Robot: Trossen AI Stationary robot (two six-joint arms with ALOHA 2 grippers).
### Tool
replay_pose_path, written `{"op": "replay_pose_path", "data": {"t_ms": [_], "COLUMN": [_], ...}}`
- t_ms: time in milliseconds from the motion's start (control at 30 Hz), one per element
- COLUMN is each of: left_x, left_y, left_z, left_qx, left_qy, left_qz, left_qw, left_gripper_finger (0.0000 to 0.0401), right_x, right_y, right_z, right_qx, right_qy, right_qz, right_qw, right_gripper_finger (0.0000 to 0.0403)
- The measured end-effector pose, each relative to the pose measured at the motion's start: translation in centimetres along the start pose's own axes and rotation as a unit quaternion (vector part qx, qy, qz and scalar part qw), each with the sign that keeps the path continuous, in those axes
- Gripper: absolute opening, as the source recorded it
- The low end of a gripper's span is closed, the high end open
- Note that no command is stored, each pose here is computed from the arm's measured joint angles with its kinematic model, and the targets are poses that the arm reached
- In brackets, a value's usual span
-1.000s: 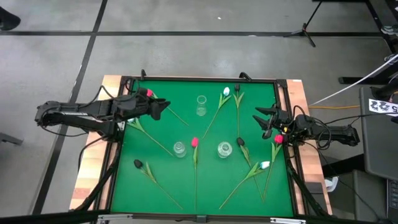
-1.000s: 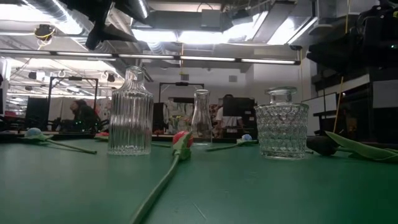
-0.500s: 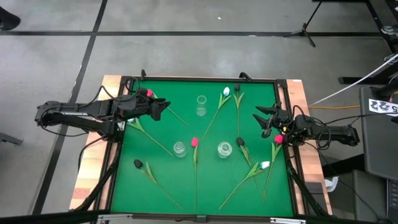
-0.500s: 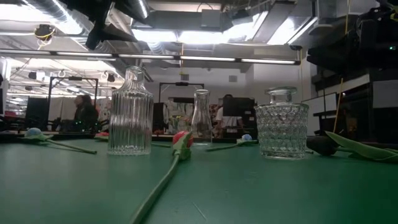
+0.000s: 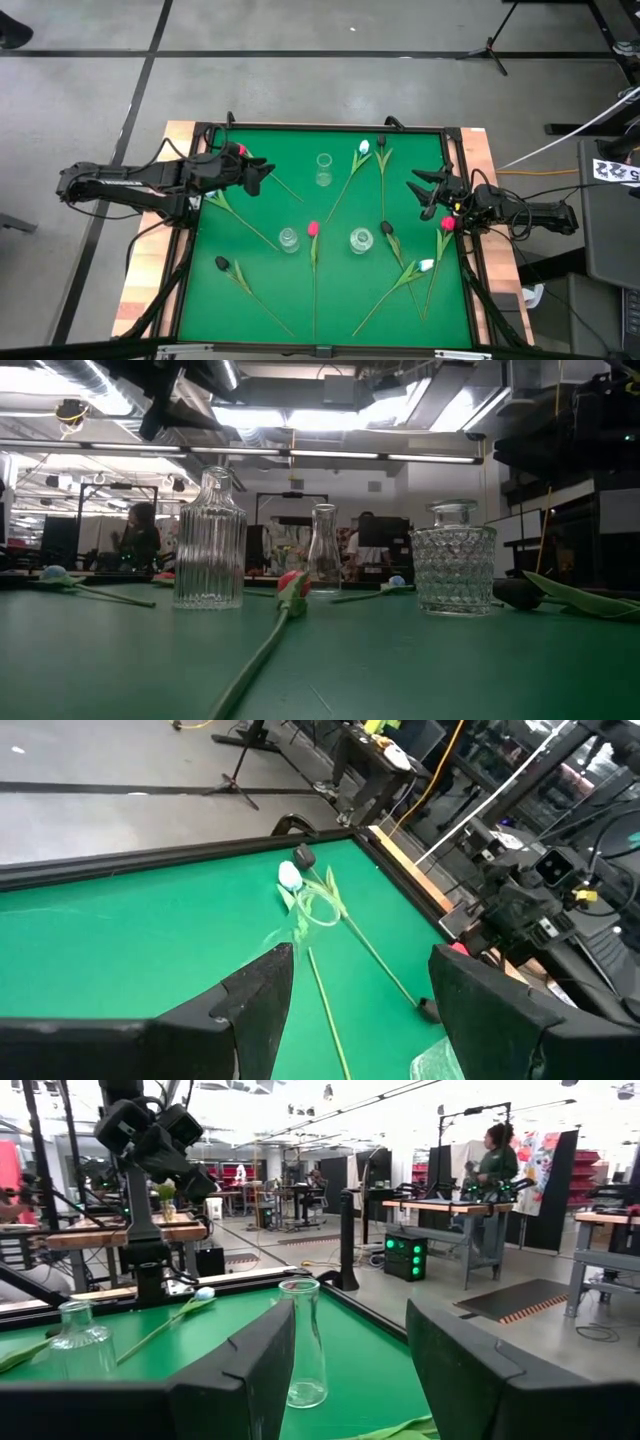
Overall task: Sort flowers into vase by color
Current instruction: Put the top red tulip into the top transparent vase
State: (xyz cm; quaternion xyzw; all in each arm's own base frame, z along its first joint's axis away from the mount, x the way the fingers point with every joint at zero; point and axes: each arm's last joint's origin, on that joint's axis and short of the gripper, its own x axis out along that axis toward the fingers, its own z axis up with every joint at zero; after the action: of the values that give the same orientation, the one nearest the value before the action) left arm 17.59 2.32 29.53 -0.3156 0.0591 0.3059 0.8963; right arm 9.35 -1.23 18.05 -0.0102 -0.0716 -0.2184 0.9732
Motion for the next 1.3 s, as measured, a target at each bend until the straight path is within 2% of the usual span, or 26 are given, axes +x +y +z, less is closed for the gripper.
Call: {"op": "replay_pose_path", "data": {"t_ms": [533, 1300], "left_x": [0.01, 0.01], "left_y": [0.00, 0.00], "left_z": [0.00, 0.00], "left_qx": [-0.002, -0.033], "left_qy": [0.000, 0.000], "left_qz": [0.000, 0.000], "left_qw": [1.000, 0.999], "left_gripper_finger": [0.0230, 0.0230], "right_x": [0.00, 0.00], "right_y": [0.00, 0.00], "right_z": [0.01, 0.01], "right_qx": [0.000, 0.000], "right_qy": [0.000, 0.000], "right_qz": [0.000, 0.000], "right_qw": [1.000, 1.000], "right_gripper_finger": [0.0193, 0.0193]}}
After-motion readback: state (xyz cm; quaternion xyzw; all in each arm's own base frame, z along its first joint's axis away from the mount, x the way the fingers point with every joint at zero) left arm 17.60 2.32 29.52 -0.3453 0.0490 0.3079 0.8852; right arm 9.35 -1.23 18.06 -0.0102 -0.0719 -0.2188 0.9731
